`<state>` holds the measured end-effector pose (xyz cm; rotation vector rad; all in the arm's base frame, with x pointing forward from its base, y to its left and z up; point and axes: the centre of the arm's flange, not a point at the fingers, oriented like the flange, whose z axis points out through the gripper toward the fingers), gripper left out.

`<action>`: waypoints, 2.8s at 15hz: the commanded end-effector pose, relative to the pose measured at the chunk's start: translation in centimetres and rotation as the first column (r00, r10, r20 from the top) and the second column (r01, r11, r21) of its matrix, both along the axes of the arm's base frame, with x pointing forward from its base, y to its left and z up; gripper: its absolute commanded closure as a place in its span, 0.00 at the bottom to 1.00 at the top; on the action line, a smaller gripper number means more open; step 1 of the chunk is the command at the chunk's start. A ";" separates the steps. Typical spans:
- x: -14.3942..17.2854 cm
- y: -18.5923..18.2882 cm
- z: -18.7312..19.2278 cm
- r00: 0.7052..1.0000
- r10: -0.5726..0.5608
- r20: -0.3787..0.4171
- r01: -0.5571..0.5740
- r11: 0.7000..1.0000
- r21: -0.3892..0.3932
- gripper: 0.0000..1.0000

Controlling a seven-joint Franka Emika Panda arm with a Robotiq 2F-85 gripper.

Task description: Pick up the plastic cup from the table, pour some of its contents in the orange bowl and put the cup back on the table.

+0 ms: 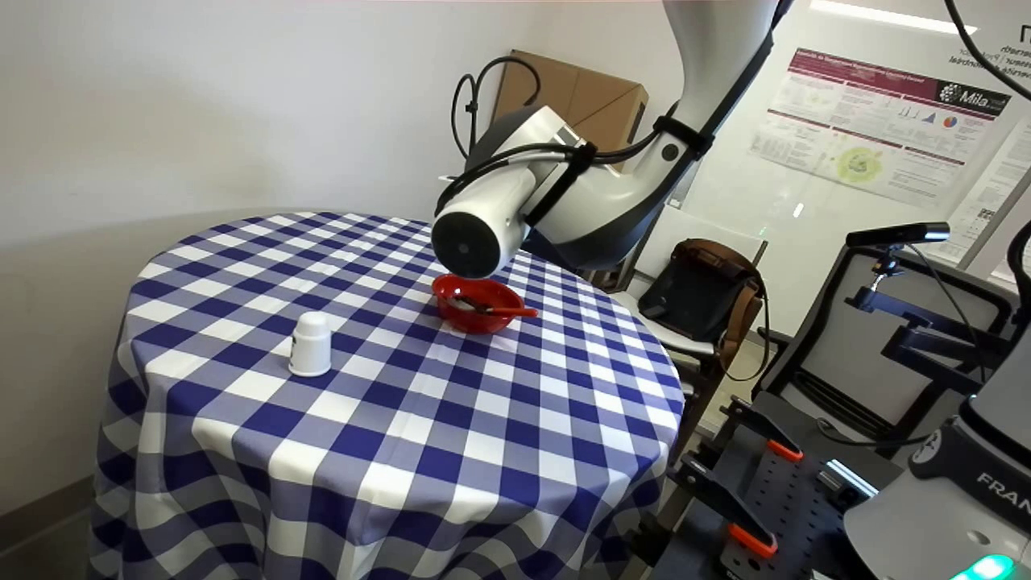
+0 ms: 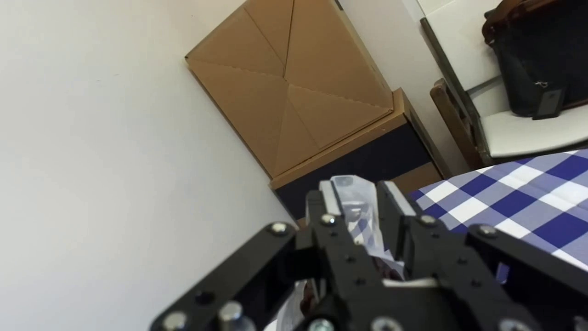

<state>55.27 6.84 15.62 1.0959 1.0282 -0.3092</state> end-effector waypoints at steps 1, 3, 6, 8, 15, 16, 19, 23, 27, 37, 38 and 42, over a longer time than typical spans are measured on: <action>-1.1 0.1 -0.3 0.998 0.049 0.024 -0.048 0.996 -0.069 0.88; -1.4 0.2 -0.6 0.996 0.079 0.030 -0.075 0.992 -0.104 0.88; -1.8 0.1 -0.8 0.988 0.142 0.058 -0.132 0.979 -0.158 0.88; -2.1 0.1 -1.0 0.978 0.192 0.085 -0.174 0.967 -0.186 0.88; -2.8 -0.4 -2.4 0.952 0.276 0.129 -0.238 0.938 -0.252 0.88; -2.8 -0.5 -2.5 0.950 0.282 0.132 -0.242 0.935 -0.259 0.88; -2.8 -0.9 -2.9 0.940 0.310 0.144 -0.261 0.923 -0.284 0.88; -3.0 -1.4 -3.4 0.922 0.355 0.157 -0.290 0.899 -0.328 0.88; -3.3 -2.0 -3.8 0.908 0.386 0.165 -0.305 0.877 -0.372 0.88; -3.6 -2.9 -4.3 0.882 0.434 0.183 -0.326 0.843 -0.427 0.88; -3.6 -2.9 -4.4 0.882 0.435 0.183 -0.326 0.843 -0.429 0.88; -3.6 -3.0 -4.3 0.869 0.457 0.192 -0.339 0.830 -0.443 0.88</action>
